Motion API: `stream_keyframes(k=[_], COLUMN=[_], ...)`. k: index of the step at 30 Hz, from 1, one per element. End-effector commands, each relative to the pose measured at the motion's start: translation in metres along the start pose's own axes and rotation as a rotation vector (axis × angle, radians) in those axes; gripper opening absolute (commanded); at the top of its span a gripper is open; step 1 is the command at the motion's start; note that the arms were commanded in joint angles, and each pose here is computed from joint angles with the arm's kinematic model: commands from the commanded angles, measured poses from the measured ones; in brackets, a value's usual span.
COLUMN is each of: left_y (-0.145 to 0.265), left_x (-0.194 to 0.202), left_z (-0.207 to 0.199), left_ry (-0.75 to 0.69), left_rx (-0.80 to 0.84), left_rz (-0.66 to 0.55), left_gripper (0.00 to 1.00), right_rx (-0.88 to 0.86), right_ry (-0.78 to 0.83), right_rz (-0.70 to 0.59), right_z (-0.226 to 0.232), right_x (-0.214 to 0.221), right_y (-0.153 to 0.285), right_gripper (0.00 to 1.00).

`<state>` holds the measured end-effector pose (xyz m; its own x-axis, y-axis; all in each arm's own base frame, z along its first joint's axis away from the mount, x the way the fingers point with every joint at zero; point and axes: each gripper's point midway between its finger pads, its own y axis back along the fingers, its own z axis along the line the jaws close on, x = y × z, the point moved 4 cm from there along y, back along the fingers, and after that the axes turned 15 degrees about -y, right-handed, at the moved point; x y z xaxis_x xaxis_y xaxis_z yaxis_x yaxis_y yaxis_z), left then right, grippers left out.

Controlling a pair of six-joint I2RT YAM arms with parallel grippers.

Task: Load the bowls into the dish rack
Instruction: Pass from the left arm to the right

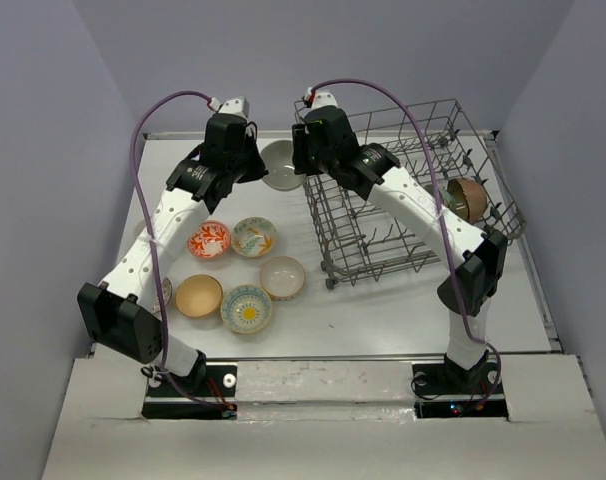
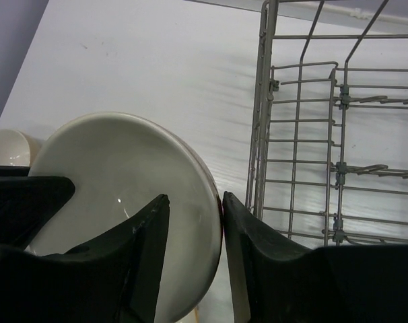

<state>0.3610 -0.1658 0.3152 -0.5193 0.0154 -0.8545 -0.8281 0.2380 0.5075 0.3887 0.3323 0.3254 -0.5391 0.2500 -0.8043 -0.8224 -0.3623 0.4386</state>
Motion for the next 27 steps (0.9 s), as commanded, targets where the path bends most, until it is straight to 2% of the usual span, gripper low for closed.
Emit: stream_keyframes(k=[1,9,12,13,18,22,25,27], left_y=[0.045,0.047,0.047,0.048,0.049,0.051,0.051,0.052], left_x=[-0.062,-0.065,-0.065,-0.065,-0.067,-0.07,-0.07,-0.071], left_z=[-0.009,-0.011,-0.012,-0.013,-0.015,-0.017,-0.02,-0.021], left_ry=[0.044,0.04,0.041,0.039,0.038,0.038,0.034,0.031], left_rx=[0.044,0.044,0.045,0.047,0.057,0.063,0.068,0.069], left_rz=[-0.236,-0.239,-0.239,-0.242,-0.245,-0.251,-0.251,-0.251], left_gripper=[0.0,0.0,0.0,0.0,0.0,0.14,0.35,0.42], right_rx=[-0.014,-0.005,-0.006,-0.002,0.007,0.008,0.001,-0.001], right_ry=[0.001,0.006,0.007,0.008,0.007,0.011,0.009,0.01], right_rz=[-0.038,-0.036,-0.037,-0.038,-0.054,-0.072,-0.09,-0.099], right_z=[0.007,0.004,0.004,0.004,0.003,0.003,0.004,0.004], right_x=[-0.011,-0.009,-0.01,-0.01,-0.013,-0.02,-0.026,-0.029], right_y=[0.011,0.011,0.012,0.011,0.012,0.017,0.023,0.026], right_gripper=[0.38,0.24,0.13,0.02,0.01,0.01,0.01,0.01])
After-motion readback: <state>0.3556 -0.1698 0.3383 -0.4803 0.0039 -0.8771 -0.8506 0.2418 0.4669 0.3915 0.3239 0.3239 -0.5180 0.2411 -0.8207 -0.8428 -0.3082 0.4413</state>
